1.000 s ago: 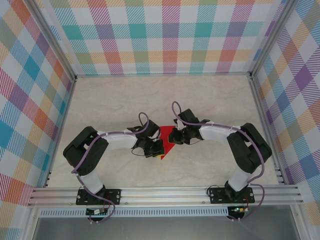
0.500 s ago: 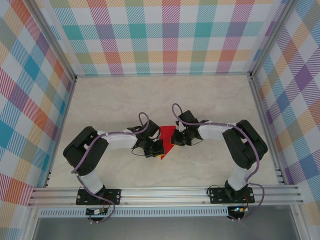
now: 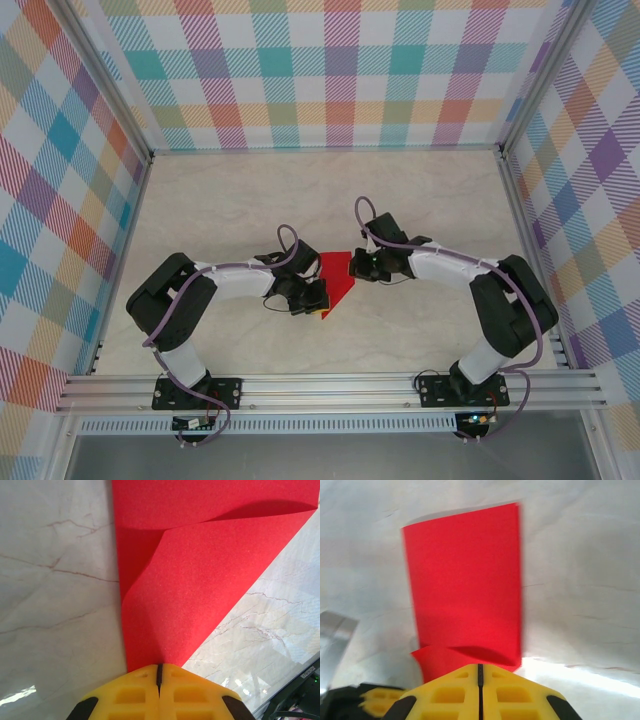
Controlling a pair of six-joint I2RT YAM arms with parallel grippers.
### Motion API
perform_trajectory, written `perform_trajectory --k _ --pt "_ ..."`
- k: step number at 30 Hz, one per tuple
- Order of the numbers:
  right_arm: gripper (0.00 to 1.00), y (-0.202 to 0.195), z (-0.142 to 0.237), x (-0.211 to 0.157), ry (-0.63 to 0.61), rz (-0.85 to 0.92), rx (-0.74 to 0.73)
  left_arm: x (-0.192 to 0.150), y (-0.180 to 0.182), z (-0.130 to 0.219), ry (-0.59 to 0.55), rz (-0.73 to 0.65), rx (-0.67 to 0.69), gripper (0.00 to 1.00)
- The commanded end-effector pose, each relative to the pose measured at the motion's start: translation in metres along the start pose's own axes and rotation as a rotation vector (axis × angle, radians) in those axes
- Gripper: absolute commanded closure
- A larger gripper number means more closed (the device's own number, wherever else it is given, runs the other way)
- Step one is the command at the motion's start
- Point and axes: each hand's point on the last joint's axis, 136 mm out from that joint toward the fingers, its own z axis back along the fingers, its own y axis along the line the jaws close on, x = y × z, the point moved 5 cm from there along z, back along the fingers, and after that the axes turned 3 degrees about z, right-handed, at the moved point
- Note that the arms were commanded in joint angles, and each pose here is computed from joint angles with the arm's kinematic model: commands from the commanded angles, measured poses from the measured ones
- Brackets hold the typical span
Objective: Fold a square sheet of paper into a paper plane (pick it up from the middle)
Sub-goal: Third fold the triangle at the center of the table.
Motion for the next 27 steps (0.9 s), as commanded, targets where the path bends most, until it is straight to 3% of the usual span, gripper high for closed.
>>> perform_trajectory --k 1,7,14,22,27 --pt "0.92 0.013 -0.014 -0.014 0.085 -0.01 0.086 -0.021 0.066 -0.013 0.053 0.105 0.299 0.96" --pt "0.93 0.012 -0.034 -0.024 0.149 -0.036 0.117 -0.02 0.064 -0.01 0.047 0.1 0.295 0.96" --pt "0.93 -0.009 -0.043 -0.034 0.178 -0.062 0.018 -0.016 0.051 -0.005 0.029 0.072 0.256 0.96" --pt "0.94 -0.027 -0.051 -0.046 0.198 -0.092 -0.043 0.005 -0.013 0.025 -0.076 -0.046 0.017 0.93" --pt "0.94 -0.031 -0.055 -0.049 0.208 -0.106 -0.053 0.014 -0.029 0.022 -0.105 -0.053 -0.069 0.92"
